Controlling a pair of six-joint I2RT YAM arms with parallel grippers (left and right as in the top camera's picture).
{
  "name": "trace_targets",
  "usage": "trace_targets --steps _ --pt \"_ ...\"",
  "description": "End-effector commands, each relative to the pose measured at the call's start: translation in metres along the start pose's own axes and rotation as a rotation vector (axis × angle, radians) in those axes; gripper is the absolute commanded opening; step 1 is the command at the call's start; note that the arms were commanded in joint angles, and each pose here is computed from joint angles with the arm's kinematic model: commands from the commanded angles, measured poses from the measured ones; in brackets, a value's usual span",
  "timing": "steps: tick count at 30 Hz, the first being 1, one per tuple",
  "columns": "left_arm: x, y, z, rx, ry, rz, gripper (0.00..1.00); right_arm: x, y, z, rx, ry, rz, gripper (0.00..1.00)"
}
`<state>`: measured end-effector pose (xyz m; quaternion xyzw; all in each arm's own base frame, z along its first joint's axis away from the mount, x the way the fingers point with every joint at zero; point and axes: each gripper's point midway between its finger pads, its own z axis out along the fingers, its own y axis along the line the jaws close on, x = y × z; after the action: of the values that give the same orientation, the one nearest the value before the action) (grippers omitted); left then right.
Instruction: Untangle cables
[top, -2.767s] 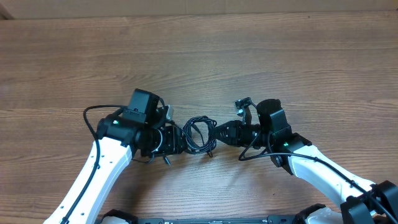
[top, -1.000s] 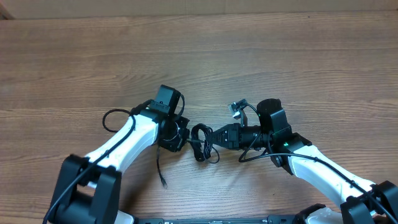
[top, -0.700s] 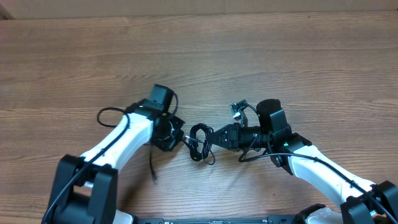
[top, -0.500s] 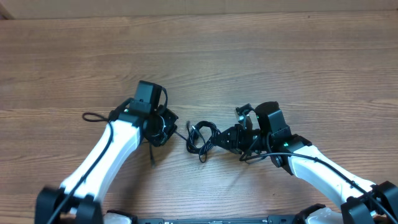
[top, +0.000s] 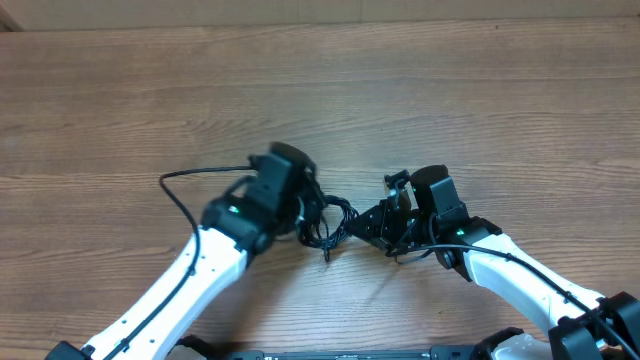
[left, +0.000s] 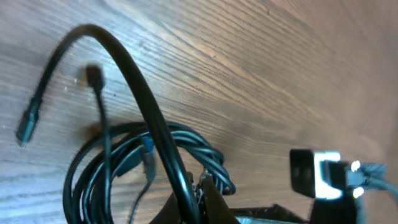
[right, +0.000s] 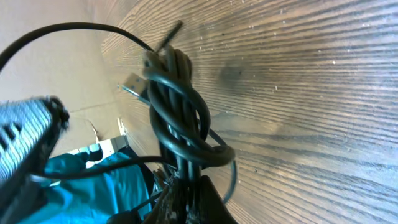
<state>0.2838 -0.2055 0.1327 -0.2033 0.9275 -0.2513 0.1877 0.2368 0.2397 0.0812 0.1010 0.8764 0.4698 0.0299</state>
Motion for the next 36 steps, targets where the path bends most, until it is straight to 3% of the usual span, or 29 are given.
trace_targets --steps 1,9,16,21,27,32,36 --pt "0.001 -0.003 -0.002 -0.055 -0.115 0.138 0.04 -0.005 0.014 -0.004 -0.029 -0.017 -0.008 0.04" --pt "0.024 0.010 0.028 -0.172 -0.094 0.226 0.04 0.010 0.024 -0.005 -0.089 0.071 0.017 0.04" --pt "0.032 0.038 0.048 -0.288 -0.049 0.139 0.04 0.012 0.026 -0.006 -0.096 0.087 0.065 0.04" --pt "0.038 0.036 0.050 -0.274 -0.039 0.021 0.04 0.012 0.026 -0.006 -0.092 0.086 0.105 0.04" --pt "0.051 0.034 0.052 -0.253 0.032 0.014 0.04 0.010 0.025 -0.006 -0.084 0.077 0.151 0.04" --pt "0.054 0.037 0.054 -0.265 0.034 0.019 0.21 0.008 0.023 -0.005 -0.077 0.065 0.158 0.04" --pt "0.053 0.039 0.054 -0.273 0.033 0.033 0.44 0.008 0.023 -0.005 -0.077 0.065 0.158 0.04"
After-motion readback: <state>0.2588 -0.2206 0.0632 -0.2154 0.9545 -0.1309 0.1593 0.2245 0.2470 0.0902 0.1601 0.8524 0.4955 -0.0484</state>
